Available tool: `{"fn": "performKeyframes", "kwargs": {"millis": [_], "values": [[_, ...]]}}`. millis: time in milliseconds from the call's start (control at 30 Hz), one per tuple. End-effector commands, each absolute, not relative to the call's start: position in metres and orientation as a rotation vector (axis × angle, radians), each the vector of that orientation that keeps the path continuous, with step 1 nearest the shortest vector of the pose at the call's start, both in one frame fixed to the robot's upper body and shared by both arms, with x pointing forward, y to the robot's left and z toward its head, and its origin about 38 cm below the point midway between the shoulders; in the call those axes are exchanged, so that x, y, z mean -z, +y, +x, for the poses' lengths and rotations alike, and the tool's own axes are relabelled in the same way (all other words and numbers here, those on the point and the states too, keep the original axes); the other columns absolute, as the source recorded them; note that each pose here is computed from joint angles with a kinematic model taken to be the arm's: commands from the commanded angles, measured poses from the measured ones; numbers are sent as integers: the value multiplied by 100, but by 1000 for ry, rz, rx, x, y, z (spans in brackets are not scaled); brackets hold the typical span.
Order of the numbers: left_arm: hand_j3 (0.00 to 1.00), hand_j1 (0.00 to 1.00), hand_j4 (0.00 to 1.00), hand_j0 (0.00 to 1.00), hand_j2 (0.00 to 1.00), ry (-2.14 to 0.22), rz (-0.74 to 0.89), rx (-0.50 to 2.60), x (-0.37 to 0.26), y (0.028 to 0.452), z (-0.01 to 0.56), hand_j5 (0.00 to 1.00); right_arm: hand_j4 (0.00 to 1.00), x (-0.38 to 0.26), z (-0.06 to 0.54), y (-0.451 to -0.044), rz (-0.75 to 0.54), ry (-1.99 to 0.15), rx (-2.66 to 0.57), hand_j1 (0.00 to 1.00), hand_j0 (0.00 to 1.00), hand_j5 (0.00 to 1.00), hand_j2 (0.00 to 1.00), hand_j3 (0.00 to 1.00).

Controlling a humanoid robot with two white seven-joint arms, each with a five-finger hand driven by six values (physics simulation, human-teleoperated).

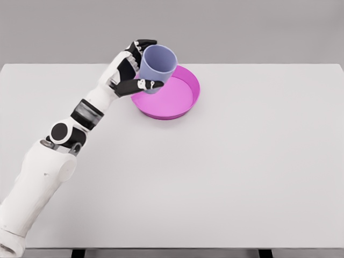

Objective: Flip the cup with left arm and place it on the plate

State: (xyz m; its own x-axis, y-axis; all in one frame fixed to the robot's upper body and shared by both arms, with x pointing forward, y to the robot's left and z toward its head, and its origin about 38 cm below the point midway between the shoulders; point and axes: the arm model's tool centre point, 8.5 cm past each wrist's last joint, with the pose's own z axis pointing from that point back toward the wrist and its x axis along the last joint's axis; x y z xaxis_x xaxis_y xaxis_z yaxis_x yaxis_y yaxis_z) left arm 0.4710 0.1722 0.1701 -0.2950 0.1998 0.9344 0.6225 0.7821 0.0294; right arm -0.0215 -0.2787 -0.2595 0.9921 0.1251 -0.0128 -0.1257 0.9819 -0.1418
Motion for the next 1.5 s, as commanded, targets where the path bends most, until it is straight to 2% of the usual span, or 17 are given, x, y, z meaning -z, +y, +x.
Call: {"fn": "performKeyframes", "kwargs": {"millis": [0,133,233,533,733,1400,1467], "values": [[43,43,43,43,43,-1901,-678,365,-148,147,473,43,100,259,-22,-279,-143,5,-126,100,100,100,100,100],[42,42,42,42,42,-1999,-748,232,-145,127,470,42,100,259,-21,-279,-143,3,-126,100,100,100,100,100],[42,42,42,42,42,-1928,-763,128,-122,122,473,42,100,259,-21,-279,-143,3,-126,100,100,100,100,100],[44,44,44,44,44,-1825,-625,103,-90,145,496,44,100,259,-22,-279,-143,5,-126,100,100,100,100,100],[44,44,44,44,44,-1793,-621,103,-83,135,499,44,100,259,-21,-279,-143,3,-126,100,100,100,100,100],[45,45,45,45,45,-1754,-550,109,-77,146,513,45,100,259,-21,-279,-143,3,-126,100,100,100,100,100],[50,50,50,50,50,-1755,-550,108,-78,146,513,50,100,259,-21,-279,-143,3,-126,100,100,100,100,100]]}}
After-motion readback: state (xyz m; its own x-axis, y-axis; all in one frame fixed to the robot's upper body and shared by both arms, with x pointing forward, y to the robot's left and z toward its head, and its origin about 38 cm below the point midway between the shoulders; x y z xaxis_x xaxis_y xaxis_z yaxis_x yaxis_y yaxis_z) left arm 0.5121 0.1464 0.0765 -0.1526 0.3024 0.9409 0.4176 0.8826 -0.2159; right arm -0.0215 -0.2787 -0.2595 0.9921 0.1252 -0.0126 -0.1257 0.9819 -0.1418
